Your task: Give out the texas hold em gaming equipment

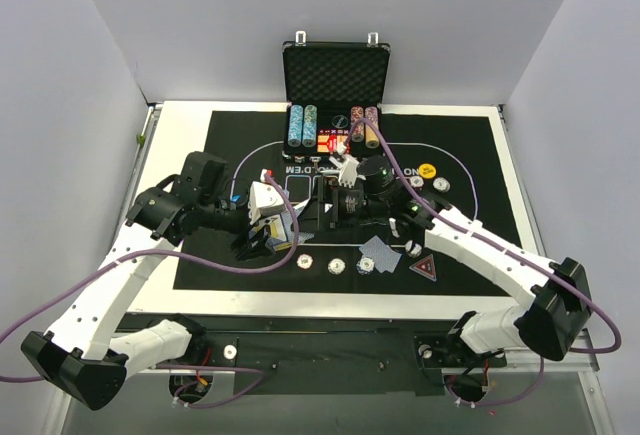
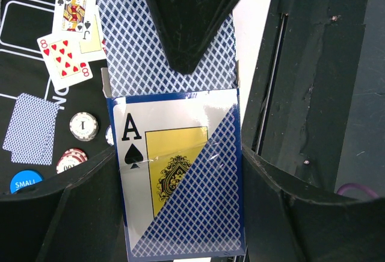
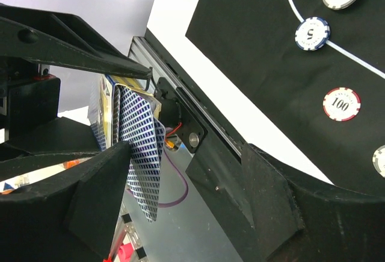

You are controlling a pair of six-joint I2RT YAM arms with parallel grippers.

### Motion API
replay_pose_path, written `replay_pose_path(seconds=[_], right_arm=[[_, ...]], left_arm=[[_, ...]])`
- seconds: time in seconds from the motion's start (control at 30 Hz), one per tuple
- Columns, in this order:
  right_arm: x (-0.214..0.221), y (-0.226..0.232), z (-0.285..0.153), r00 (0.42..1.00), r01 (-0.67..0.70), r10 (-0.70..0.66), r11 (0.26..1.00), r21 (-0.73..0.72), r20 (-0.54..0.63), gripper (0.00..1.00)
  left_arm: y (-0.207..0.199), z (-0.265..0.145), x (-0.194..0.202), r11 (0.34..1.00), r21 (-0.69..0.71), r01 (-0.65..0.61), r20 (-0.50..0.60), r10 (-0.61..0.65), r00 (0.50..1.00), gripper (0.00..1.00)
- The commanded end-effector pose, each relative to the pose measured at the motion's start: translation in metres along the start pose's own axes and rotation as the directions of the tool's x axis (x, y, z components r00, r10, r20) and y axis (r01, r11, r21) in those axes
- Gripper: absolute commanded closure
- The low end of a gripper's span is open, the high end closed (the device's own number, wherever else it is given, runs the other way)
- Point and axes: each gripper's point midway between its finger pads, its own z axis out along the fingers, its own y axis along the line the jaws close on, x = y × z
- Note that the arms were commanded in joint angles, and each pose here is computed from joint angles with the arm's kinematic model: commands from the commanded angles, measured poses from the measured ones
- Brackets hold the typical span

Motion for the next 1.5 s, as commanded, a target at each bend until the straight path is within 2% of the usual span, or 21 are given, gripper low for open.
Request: replay_pose_path(seconds=[0.0,0.37,0.57,0.63,0.8,0.87,0.97,1.03,1.1,1.27,1.47], right_arm=[[-0.013,0.001,-0.015,0.999,-0.006,0.005,1.0,0.003,0.053,0.34],[-0.019,0.0,-0.026,0.995,-0.042,0.043,0.999,-0.012,0.09,0.45],[-0.028,0.009,-0.034,0.989,-0.056,0.063,0.997,-0.056,0.13,0.6],[-0.03,0.011,-0.038,0.988,-0.059,0.068,0.996,-0.067,0.14,0.68],[-0.035,0.012,-0.048,0.983,-0.063,0.075,0.995,-0.074,0.169,0.71],[-0.036,0.012,-0.052,0.981,-0.068,0.08,0.995,-0.074,0.177,0.76],[-0.037,0.011,-0.056,0.978,-0.073,0.087,0.994,-0.076,0.188,0.91],[-0.037,0.01,-0.058,0.977,-0.077,0.091,0.994,-0.076,0.192,0.97],[-0.037,0.008,-0.059,0.976,-0.086,0.099,0.993,-0.075,0.193,1.0],[-0.042,0.008,-0.063,0.972,-0.094,0.11,0.992,-0.084,0.206,1.0],[-0.069,0.004,-0.092,0.949,-0.096,0.119,0.991,-0.093,0.293,1.0]], left_arm=[[0.001,-0.008,-0.029,0.998,-0.01,-0.059,0.092,0.06,0.994,0.96],[0.002,-0.007,-0.031,0.998,-0.012,-0.06,0.094,0.061,0.994,0.96],[0.003,-0.007,-0.03,0.998,-0.012,-0.059,0.091,0.06,0.994,0.96],[0.003,-0.007,-0.029,0.998,-0.014,-0.06,0.089,0.061,0.994,0.96],[0.003,-0.007,-0.029,0.998,-0.013,-0.062,0.09,0.063,0.994,0.96],[0.002,-0.007,-0.029,0.998,-0.013,-0.061,0.089,0.062,0.994,0.96],[0.002,-0.006,-0.028,0.998,-0.012,-0.06,0.089,0.061,0.994,0.96],[0.003,-0.007,-0.029,0.998,-0.014,-0.062,0.09,0.063,0.994,0.96],[0.003,-0.007,-0.029,0.998,-0.014,-0.062,0.09,0.063,0.994,0.96],[0.002,-0.007,-0.027,0.998,-0.014,-0.062,0.087,0.063,0.994,0.96],[0.001,-0.007,-0.026,0.998,-0.013,-0.062,0.087,0.063,0.994,0.96]])
